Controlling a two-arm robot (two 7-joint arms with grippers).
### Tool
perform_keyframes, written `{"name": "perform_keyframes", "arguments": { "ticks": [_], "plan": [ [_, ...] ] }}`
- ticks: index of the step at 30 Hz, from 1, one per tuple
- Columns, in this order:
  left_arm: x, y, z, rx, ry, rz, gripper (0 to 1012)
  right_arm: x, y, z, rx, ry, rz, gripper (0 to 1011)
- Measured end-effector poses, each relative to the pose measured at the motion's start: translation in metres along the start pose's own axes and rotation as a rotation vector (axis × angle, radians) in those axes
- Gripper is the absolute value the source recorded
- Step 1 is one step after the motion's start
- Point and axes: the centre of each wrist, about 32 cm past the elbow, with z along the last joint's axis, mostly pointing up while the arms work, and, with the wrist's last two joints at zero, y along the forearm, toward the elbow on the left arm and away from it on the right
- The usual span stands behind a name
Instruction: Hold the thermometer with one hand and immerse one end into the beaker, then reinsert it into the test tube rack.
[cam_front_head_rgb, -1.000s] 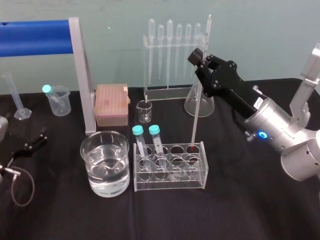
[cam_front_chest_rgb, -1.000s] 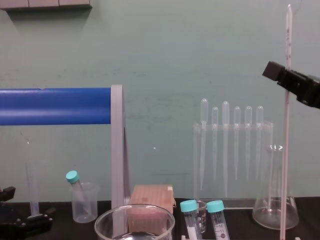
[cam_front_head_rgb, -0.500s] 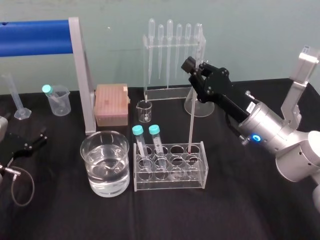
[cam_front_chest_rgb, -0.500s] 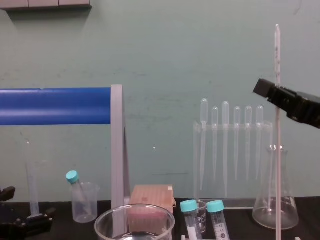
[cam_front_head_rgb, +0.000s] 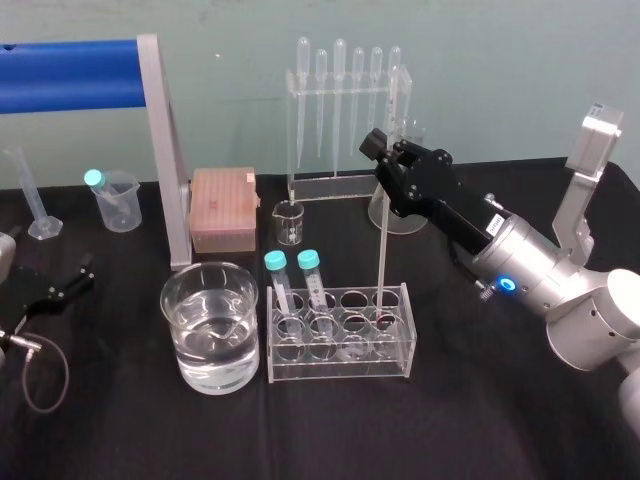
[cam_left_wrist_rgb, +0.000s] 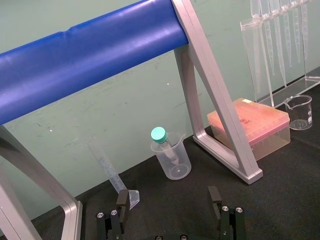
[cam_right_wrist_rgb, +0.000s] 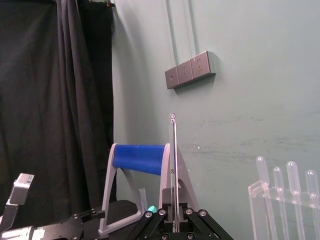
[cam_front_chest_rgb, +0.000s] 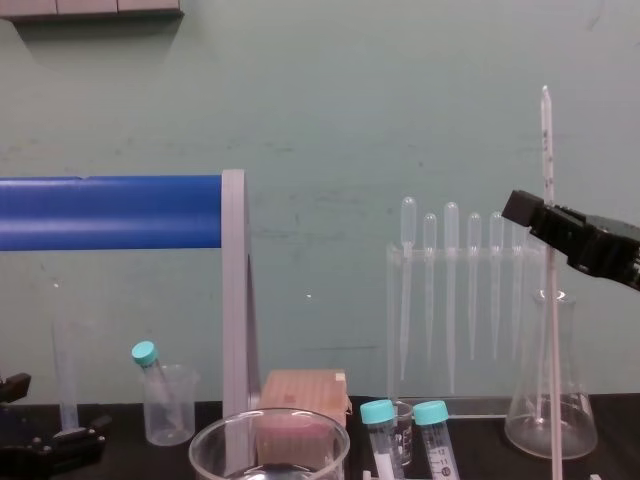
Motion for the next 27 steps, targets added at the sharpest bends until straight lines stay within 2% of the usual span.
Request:
{"name": "perform_keyframes", "arguments": {
  "ticks": [16, 27],
  "plan": [
    [0.0000, 0.000, 0.000, 0.000, 0.000, 0.000, 1008, 0.0038, -0.004, -0.012, -0.041, 0.055, -0.003, 55],
    [0.0000, 0.000, 0.000, 0.000, 0.000, 0.000, 1008, 0.0037, -0.006, -0.016, -0.058, 0.068, -0.014, 55]
  ]
}}
